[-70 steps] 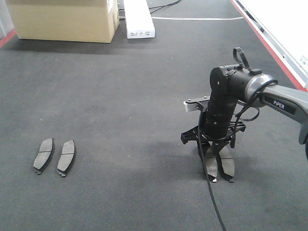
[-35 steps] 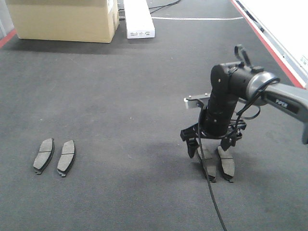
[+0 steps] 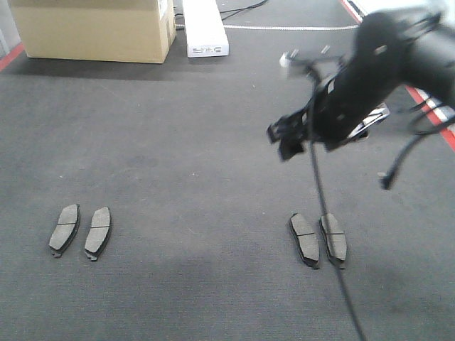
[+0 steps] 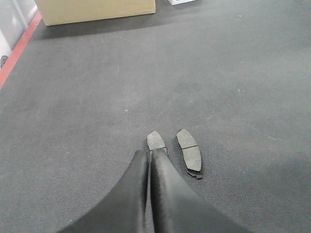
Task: Move and align brake pads A on conveyor
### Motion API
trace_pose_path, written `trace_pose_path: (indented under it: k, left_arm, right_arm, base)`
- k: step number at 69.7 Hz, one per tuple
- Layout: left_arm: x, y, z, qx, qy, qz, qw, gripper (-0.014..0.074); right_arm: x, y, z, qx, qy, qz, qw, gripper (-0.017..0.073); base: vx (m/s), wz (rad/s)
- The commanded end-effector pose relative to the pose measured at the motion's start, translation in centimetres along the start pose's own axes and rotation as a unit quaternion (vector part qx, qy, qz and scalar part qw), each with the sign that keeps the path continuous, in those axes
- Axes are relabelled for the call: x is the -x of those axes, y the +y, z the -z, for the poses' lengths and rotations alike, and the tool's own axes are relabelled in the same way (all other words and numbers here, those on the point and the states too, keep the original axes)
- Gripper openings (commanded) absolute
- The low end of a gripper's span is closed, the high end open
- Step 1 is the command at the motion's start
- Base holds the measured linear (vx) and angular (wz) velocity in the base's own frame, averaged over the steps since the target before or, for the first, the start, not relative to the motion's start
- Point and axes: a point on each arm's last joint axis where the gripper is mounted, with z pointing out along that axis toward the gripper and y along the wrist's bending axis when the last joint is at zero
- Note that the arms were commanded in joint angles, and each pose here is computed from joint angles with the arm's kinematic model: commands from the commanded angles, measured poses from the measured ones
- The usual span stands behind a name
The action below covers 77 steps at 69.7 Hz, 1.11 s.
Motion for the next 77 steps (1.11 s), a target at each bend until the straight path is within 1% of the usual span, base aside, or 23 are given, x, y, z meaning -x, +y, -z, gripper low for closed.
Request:
trace_pose_path:
  k: [1, 7, 8, 16, 24, 36, 42, 48, 55, 65, 77]
  left_arm:
    - [1.2, 0.1, 0.3, 0.0, -0.043, -0.002, 0.999, -0.0006]
    - [1.2, 0.1, 0.3, 0.0, -0.043, -0.002, 0.999, -0.0006]
    - [1.2, 0.1, 0.3, 0.0, -0.043, -0.002, 0.999, -0.0006]
    - [1.2, 0.1, 0.3, 0.0, -0.043, -0.002, 0.999, -0.0006]
    - [1.2, 0.1, 0.3, 0.0, -0.043, -0.002, 0.999, -0.0006]
    - [1.2, 0.1, 0.3, 0.0, -0.043, -0.002, 0.999, -0.0006]
    - [1.2, 0.1, 0.3, 0.0, -0.043, -0.002, 0.999, -0.0006]
    - [1.2, 0.1, 0.3, 0.0, -0.043, -0.002, 0.999, -0.0006]
    - [1.2, 0.1, 0.3, 0.0, -0.043, -0.002, 0.999, -0.0006]
    - [1.2, 0.1, 0.3, 0.0, -0.043, -0.002, 0.999, -0.0006]
    - [1.2, 0.1, 0.3, 0.0, -0.043, -0.002, 0.999, -0.0006]
  right_arm:
    - [-0.2, -0.3, 4.3, -0.005, -0.088, -0.004, 0.996, 0.0389]
    - [-1.4, -0.4, 5.4, -0.009, -0.112, -0.001, 0.994, 0.0249]
    - [-1.6, -0.5, 5.6, -0.011, -0.116, 0.001, 0.993, 0.0209]
    - [-3.7, -0.7, 6.6, -0.022, -0.146, 0.01, 0.989, -0.0021]
    - [-6.3, -0.9, 7.4, -0.024, -0.164, 0.014, 0.986, -0.0013]
    - [-10.2, -1.2, 8.2, -0.024, -0.168, 0.009, 0.985, -0.0011]
    - [-12.0, -2.2, 8.6, -0.033, -0.171, -0.01, 0.985, -0.0011]
    - [-13.9, -3.4, 9.0, -0.05, -0.173, -0.032, 0.983, -0.001]
    - [-15.7, -4.2, 9.8, -0.064, -0.183, -0.049, 0.98, -0.0009]
    - [-18.5, -4.7, 11.5, -0.083, -0.215, -0.068, 0.971, -0.0007]
    - [-21.5, -5.1, 12.3, -0.106, -0.244, -0.087, 0.96, -0.0007]
  base:
    - [0.0, 0.0]
    - [0.0, 0.0]
    - [0.0, 0.0]
    - [0.0, 0.0]
    - [0.0, 0.0]
    - [0.0, 0.0]
    - [0.0, 0.0]
    - [0.0, 0.0]
    - [0.0, 0.0]
    - [0.0, 0.0]
    - [0.0, 0.0]
